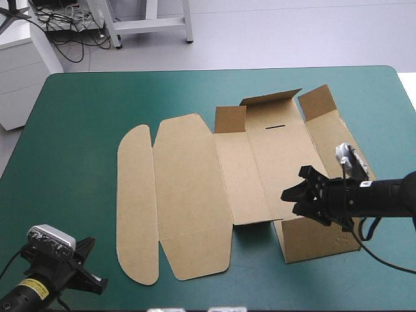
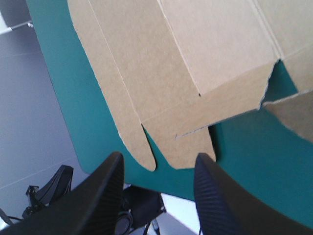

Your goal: Fold the box

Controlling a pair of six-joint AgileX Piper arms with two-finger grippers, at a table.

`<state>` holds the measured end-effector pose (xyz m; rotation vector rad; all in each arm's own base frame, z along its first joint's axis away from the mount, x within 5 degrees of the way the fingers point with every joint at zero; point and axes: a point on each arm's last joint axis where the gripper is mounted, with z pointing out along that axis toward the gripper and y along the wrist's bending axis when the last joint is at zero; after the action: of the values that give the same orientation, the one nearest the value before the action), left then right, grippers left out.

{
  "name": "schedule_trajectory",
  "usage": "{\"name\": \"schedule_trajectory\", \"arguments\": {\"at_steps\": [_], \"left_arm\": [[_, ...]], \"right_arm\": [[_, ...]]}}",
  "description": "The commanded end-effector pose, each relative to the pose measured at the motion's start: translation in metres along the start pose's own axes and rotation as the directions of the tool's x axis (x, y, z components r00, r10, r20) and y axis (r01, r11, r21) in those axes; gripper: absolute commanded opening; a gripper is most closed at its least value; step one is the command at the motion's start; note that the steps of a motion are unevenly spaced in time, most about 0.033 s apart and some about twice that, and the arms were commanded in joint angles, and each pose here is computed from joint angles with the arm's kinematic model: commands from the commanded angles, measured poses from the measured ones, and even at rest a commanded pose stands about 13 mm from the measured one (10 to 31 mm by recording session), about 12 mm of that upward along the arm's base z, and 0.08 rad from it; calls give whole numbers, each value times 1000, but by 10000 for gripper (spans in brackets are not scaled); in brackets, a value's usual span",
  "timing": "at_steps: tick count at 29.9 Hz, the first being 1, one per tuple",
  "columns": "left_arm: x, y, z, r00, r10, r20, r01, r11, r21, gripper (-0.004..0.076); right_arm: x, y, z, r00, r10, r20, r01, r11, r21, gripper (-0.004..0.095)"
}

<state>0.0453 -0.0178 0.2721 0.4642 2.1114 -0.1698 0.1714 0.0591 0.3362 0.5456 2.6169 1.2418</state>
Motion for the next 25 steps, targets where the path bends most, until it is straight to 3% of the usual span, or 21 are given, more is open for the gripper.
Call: {"name": "schedule_trajectory", "arguments": {"at_steps": [1, 4, 14, 25], "left_arm": [[-14, 1, -6, 996, -4, 84, 4, 1000, -9, -10], [-14, 2, -6, 997, 1, 83, 1, 1000, -14, -10], [-14, 3, -6, 997, 15, 82, -13, 1000, -26, -10], [-14, 3, -6, 996, 21, 81, -18, 999, -31, -9]], "right_arm": [[7, 11, 22, 984, 70, -162, -73, 997, -14, 448], [5, 12, 51, 965, 84, -249, -79, 996, 32, 448], [-24, -11, 103, 917, 230, -325, -185, 969, 161, 447], [-33, -16, 114, 925, 254, -281, -212, 962, 172, 429]]}}
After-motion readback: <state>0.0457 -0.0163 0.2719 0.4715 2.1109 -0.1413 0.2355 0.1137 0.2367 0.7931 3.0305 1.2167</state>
